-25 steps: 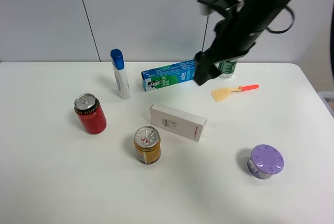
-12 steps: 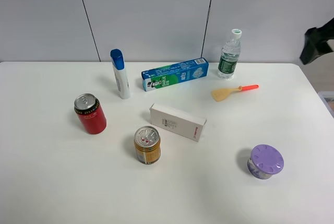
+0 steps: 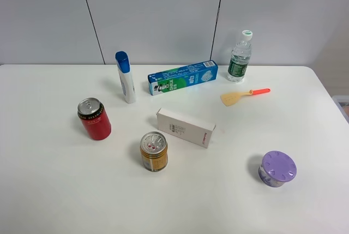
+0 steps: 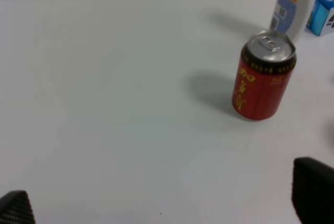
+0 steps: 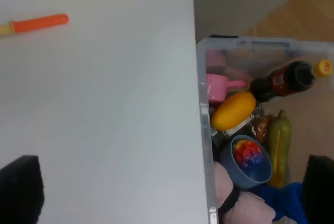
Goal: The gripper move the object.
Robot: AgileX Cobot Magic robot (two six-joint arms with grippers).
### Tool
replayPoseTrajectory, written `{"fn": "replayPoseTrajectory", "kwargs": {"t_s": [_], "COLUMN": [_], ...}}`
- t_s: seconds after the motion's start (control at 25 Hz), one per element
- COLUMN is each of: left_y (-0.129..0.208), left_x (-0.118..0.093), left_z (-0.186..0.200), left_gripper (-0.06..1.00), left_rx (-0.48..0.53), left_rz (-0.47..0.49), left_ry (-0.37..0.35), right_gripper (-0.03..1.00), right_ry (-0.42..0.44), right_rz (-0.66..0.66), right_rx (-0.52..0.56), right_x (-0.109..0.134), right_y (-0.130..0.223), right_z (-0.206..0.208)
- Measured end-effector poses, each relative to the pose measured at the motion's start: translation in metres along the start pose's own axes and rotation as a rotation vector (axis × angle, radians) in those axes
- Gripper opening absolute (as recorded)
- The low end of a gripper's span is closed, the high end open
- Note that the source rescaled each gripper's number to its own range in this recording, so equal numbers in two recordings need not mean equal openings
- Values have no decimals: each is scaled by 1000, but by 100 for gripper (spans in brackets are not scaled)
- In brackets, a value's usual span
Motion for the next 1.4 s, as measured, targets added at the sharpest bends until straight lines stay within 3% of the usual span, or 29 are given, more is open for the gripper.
{"fn": "replayPoseTrajectory", "kwargs": {"t_s": [0.24,0.48,0.76,1.04,1.4], "left_y": [0,0,0,0,0], "left_x": [0,0,0,0,0], "left_z": [0,0,0,0,0], "left_gripper": [100,100,100,100,100], "left_rx": [0,0,0,0,0], "left_rz": [0,0,0,0,0], "left_ry": [0,0,0,0,0], "right_gripper": [100,100,100,100,100], "right_ry": [-35,48,-30,-86,-94], "right_rz": [-18,-19,-16,36,-16], "right_rx": [-75,-256,-367,-385,-386], "right_x": [35,64,104,123,136], "right_y": [48,99,143,166,191], "right_z": [34,55,47,31,16]}}
Point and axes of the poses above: a point on each arm's last joint axis where the gripper is mounted, z pointing back along that axis away from the gripper, x along the wrist's bending axis when the last joint is at zero, y = z × x, the point moved 3 cm from there along -z, pointing out along that axis toward the gripper, and after that the axes turned 13 degrees about z, right-handed, at the moved point
